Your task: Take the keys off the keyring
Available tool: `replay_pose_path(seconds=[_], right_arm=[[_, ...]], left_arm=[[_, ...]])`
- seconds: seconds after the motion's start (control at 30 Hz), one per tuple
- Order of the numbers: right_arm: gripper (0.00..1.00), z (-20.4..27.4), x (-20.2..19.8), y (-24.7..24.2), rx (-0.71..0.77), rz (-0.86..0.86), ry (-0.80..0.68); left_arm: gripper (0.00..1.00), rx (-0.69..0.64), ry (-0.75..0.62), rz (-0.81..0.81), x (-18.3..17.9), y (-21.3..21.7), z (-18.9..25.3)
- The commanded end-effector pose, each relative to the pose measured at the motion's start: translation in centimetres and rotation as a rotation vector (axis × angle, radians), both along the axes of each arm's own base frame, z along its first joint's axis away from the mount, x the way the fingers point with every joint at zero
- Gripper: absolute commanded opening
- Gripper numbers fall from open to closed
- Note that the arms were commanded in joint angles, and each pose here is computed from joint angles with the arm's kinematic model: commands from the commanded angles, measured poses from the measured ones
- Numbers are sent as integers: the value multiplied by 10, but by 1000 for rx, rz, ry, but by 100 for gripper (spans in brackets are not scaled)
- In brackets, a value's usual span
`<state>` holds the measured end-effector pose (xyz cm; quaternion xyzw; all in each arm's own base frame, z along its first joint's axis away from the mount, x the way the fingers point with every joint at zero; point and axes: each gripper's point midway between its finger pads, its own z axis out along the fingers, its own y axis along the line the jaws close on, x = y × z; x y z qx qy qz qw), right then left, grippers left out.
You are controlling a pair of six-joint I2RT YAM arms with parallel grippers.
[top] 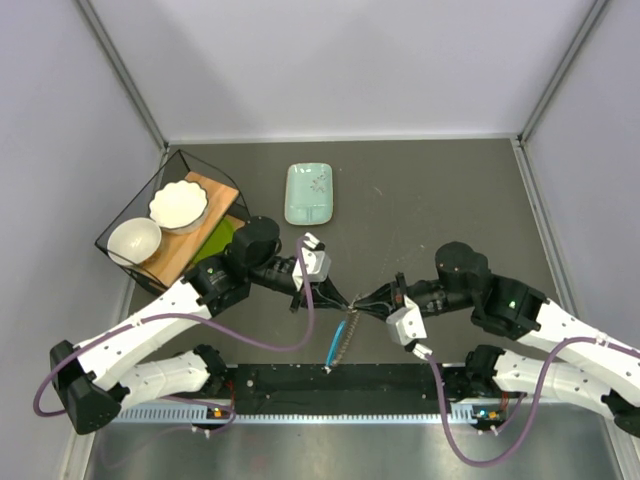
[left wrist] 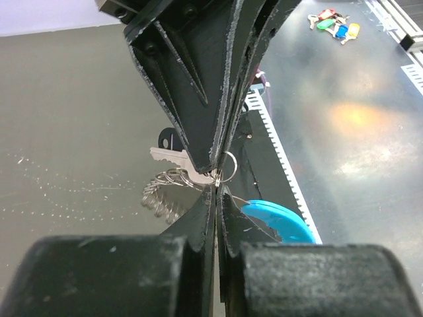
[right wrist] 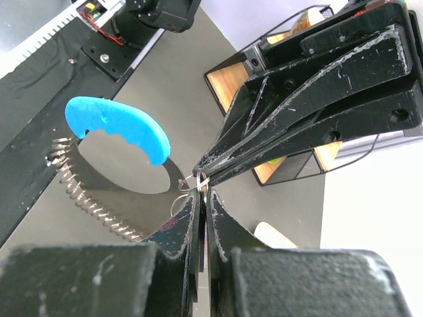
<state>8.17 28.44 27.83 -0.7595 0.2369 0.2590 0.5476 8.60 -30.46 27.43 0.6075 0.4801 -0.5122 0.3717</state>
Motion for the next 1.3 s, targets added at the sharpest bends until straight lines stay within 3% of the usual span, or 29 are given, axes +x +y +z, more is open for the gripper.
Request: replay_pose_path(seconds=[0.0,0.43,1.27], right_arm=[[0,36,-2,-5,106,-14,-60],[0,19,13,-10,63,-96,-89],[0,23,27,3,161,-189,-100]], left_arm=[[0,-41,-13,73,10,-3,13],[0,-244,247,156,9,-8,49],[0,-519,511,320,36,12,86]])
